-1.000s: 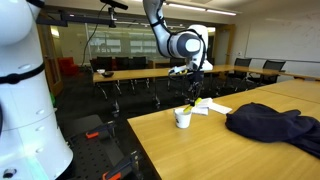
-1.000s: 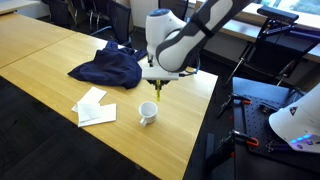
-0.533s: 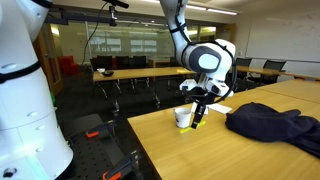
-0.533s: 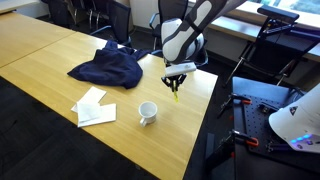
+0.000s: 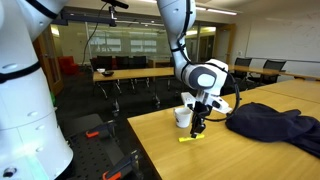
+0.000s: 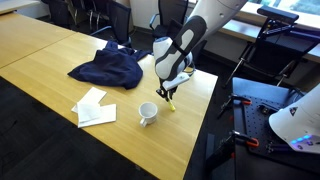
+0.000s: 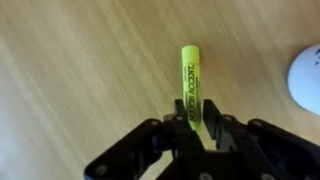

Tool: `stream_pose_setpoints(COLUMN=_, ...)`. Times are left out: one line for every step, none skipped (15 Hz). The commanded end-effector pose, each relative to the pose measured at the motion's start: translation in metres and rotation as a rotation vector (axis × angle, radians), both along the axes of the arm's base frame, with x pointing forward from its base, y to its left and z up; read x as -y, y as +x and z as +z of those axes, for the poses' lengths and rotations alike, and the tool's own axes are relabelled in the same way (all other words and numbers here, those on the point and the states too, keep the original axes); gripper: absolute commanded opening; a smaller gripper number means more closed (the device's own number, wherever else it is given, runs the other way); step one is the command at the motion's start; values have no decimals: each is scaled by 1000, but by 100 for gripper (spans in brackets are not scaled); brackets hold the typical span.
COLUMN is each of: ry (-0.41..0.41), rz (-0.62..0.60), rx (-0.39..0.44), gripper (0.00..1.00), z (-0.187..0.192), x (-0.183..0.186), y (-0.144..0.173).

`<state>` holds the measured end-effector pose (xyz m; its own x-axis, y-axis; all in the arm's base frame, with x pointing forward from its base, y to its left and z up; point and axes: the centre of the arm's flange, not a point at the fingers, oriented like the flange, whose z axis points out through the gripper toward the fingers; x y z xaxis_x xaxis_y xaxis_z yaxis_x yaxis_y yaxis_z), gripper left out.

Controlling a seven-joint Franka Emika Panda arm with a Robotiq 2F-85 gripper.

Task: Take the marker out of the white cup and put it on the table

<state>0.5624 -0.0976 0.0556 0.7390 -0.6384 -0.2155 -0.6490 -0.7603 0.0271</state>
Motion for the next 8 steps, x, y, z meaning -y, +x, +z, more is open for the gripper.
stream_pose_setpoints(ry=-79, rz=51, rx=-19, gripper=59, z=18, x=-4, y=2)
stream_pose_setpoints(ry=-124, rz=62, rx=28, gripper=68, z=34, x=-9, y=-3)
stream_pose_setpoints(ry=-147, rz=62, rx=72, gripper=74, z=48, x=-14, y=-4)
stream_pose_setpoints(ry=-175, rz=43, rx=135, gripper=83, z=64, x=-21, y=-7)
stream_pose_setpoints(ry=-187, rz=30, rx=180, gripper=89, z=80, x=-28, y=-8)
stream_pose_setpoints(ry=-189, rz=9, rx=224, gripper=98, z=95, x=-34, y=-10)
stream_pose_setpoints(ry=-205, rz=-19, rx=240, gripper=100, z=106, x=-40, y=-12)
stream_pose_setpoints(ry=-212, rz=-30, rx=244, gripper=100, z=117, x=-44, y=-16)
